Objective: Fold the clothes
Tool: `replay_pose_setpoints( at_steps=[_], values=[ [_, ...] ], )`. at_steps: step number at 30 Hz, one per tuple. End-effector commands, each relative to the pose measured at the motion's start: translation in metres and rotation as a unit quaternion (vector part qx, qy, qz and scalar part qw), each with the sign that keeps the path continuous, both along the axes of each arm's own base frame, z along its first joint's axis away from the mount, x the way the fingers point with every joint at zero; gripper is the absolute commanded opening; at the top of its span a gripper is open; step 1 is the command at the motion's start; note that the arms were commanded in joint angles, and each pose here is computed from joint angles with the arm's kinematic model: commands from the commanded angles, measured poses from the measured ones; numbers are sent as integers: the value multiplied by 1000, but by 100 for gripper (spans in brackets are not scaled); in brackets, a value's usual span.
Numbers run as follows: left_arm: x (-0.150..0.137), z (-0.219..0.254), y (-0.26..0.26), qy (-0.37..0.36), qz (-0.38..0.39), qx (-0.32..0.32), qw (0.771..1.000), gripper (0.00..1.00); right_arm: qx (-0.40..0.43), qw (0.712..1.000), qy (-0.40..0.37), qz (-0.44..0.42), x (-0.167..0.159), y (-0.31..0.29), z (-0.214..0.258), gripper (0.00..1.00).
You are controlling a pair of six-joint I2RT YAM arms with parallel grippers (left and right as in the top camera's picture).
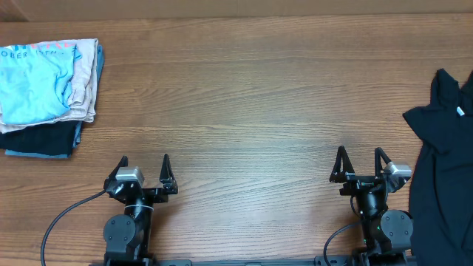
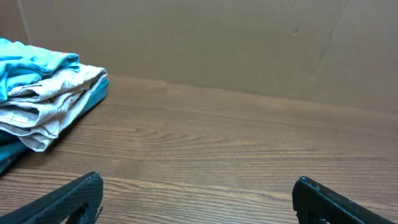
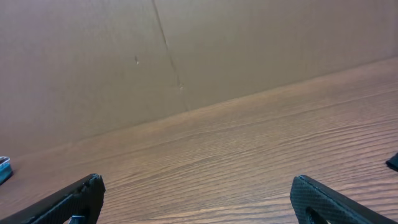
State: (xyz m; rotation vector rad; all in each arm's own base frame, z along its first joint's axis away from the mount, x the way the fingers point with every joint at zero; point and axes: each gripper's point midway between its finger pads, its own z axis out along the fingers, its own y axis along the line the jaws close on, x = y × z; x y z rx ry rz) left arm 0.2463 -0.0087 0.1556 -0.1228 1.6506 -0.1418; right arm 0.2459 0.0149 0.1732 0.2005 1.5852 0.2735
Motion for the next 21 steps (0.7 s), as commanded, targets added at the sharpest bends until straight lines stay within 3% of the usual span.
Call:
replay_pose_setpoints(
  at_steps=[1,15,19,21],
  values=[
    [0,1,-5,-5,-15,16,1000,100,0,1000,-1,-2,0,0,-2,100],
    [0,1,-5,-5,-15,16,1000,100,-7,1000,-2,-9,0,-3,-2,100],
    [-1,1,-5,-5,-15,16,1000,100,-190,982,-7,-3,0,-2,-3,100],
    [0,1,-5,-5,-15,16,1000,100,-198,980,-7,-3,1,-2,-3,100]
  ],
)
